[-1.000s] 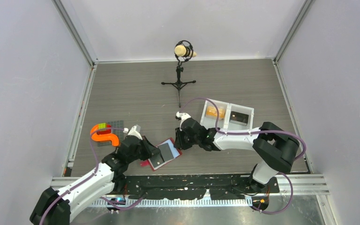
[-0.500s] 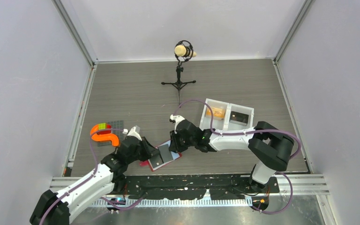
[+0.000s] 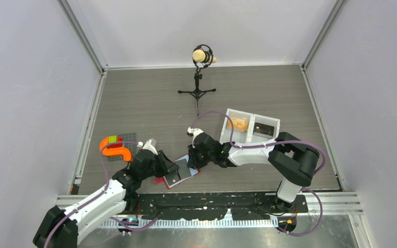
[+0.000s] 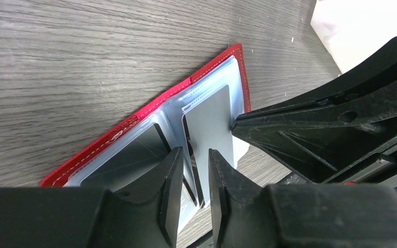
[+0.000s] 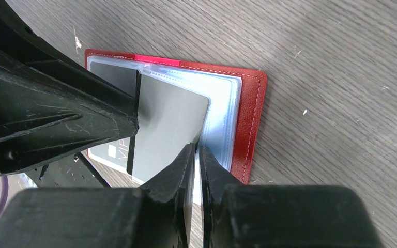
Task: Take the credit cards out of the card holder
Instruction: Remove the credit card from the card holder.
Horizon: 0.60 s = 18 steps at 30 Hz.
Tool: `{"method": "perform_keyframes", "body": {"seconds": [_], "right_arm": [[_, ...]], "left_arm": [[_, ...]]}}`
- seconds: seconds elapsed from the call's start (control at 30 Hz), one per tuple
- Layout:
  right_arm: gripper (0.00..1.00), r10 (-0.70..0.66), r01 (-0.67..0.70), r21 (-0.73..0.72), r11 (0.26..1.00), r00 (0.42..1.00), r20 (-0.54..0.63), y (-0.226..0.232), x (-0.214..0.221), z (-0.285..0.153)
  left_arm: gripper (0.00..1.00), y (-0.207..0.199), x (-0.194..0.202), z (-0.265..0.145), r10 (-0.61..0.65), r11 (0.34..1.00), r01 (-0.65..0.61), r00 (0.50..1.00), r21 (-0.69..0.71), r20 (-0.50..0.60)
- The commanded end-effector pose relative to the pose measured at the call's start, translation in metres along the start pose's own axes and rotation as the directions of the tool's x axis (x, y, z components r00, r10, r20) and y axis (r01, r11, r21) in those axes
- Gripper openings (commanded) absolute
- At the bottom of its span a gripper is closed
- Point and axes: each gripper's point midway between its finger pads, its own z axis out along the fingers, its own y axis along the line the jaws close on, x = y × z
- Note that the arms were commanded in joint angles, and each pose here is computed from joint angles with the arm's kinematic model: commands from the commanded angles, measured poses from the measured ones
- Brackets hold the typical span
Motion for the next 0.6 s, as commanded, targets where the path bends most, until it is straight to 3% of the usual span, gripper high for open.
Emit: {"method": "perform_keyframes", "body": {"seconds": [0.0,0.3,0.47,0.57], "right_arm": [[0.15,0.007,-0.008,0.016,1.0,0.999,0.036,0.0003,-0.0137,0.001],[0.15,0.012,-0.013,0.024,1.0,0.999,0.039,-0.0015,-0.0135,0.0006],[0.15,0.013,-0.014,0.024,1.0,0.999,0.04,-0.0014,-0.0137,0.0002],[0.15,0.017,-0.018,0.027,0.999,0.999,0.04,-0.002,-0.0133,0.0005]], "left_arm": [[0.24,-0.0154,-0.0024,0.001,0.007,0.996,-0.007,1.0,0.085,0.007],[0.14,-0.0105,0.0044,-0.0028,-0.025,0.995,0.025,1.0,0.094,-0.003],[0.0,-0.0117,0.0029,-0.0043,-0.034,0.993,0.032,0.999,0.114,0.015],[0.0,-0.0091,0.002,-0.0054,-0.039,0.995,0.036,0.999,0.096,0.02]]}}
